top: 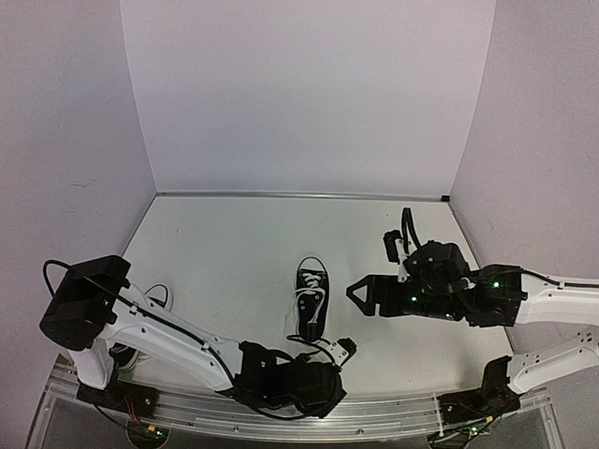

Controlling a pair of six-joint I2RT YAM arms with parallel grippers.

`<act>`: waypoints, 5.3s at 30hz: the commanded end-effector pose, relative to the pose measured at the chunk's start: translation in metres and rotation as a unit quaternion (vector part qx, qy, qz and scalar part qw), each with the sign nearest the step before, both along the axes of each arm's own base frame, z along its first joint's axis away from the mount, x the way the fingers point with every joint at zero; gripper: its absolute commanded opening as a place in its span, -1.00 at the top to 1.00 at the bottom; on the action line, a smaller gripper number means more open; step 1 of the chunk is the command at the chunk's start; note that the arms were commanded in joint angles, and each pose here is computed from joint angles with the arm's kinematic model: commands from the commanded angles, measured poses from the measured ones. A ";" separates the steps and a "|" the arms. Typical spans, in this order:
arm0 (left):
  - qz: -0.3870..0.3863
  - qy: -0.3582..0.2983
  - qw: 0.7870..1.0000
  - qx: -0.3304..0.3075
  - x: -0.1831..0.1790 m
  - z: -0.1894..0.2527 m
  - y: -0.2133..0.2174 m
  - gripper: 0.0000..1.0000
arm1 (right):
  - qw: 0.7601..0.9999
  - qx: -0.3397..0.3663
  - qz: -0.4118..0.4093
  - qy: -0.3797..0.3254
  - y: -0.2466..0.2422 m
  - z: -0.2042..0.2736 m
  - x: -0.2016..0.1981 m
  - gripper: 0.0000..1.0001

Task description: Tie the shoes

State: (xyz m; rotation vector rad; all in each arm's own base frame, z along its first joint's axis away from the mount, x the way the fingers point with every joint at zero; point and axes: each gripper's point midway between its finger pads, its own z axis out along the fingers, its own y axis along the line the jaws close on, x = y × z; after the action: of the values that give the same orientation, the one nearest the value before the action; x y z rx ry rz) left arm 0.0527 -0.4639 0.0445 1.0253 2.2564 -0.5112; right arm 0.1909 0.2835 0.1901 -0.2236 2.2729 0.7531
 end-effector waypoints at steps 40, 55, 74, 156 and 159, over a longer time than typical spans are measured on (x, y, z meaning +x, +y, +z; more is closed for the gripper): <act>0.374 -0.025 0.922 0.096 0.142 0.024 0.229 1.00 | 0.994 -0.087 0.044 0.042 0.046 -0.067 0.011 -0.69; 0.281 -0.034 0.959 0.034 0.154 0.065 0.215 1.00 | 0.995 -0.080 0.050 0.033 0.052 -0.056 0.029 -0.71; 0.059 0.003 0.997 -0.057 0.114 0.111 0.155 1.00 | 0.993 -0.076 0.089 -0.010 0.035 -0.010 0.078 -0.68; -0.227 0.058 0.970 -0.067 0.125 0.119 -0.132 0.32 | 0.992 0.014 -0.128 -0.011 -0.159 0.034 0.067 -0.83; -0.204 0.047 0.977 -0.045 0.129 0.114 -0.112 -0.20 | 0.993 -0.010 -0.115 0.011 -0.158 0.017 0.067 -0.82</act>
State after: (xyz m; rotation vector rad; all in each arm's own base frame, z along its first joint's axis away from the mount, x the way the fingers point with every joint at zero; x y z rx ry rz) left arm 0.1726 -0.6043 0.1581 1.4423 2.0361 -0.8927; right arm 0.2625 0.1256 0.2341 0.0666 2.1744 0.6547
